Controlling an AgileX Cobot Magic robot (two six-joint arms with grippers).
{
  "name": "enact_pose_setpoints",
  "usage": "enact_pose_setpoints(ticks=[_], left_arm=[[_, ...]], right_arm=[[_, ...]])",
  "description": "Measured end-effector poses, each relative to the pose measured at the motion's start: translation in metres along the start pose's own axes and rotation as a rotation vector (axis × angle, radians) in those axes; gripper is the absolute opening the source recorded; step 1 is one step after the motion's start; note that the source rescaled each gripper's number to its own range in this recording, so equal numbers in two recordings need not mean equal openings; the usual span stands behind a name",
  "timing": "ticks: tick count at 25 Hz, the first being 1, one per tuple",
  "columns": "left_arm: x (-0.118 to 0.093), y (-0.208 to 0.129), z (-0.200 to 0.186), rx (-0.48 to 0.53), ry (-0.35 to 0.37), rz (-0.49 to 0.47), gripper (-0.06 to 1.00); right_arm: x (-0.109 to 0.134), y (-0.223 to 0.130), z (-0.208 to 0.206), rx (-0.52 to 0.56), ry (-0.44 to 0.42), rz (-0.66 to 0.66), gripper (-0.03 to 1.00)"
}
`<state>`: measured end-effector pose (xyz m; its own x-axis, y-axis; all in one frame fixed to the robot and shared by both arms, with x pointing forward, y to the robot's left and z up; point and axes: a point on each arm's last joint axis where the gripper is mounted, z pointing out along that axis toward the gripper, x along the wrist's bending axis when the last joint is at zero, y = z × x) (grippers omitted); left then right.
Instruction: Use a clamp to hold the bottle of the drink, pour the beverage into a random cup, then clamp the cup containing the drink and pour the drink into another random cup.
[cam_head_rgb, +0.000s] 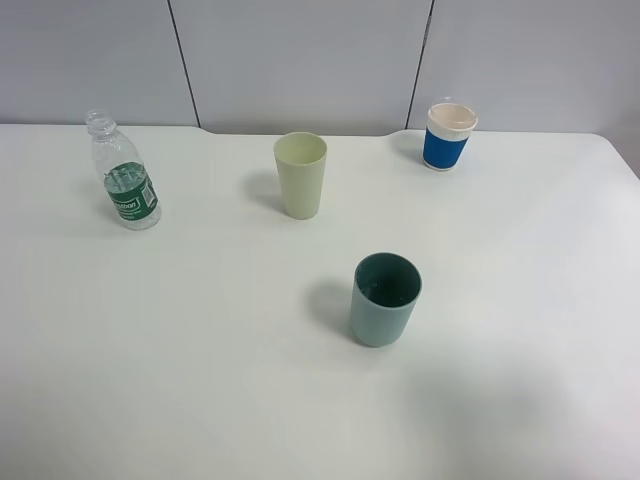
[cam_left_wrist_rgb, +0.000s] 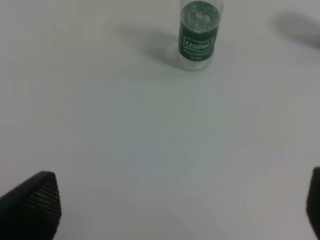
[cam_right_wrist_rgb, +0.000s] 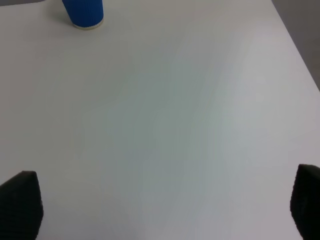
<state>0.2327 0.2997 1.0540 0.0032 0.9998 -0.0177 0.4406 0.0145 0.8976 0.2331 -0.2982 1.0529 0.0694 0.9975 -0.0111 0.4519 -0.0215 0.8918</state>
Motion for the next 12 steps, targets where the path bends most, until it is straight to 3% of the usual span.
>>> enact_pose_setpoints(ticks=[12], left_arm=[[0.0000,0.0000,0.0000,0.000,0.000,0.000,1.00]], right_arm=[[0.0000,0.0000,0.0000,0.000,0.000,0.000,1.00]])
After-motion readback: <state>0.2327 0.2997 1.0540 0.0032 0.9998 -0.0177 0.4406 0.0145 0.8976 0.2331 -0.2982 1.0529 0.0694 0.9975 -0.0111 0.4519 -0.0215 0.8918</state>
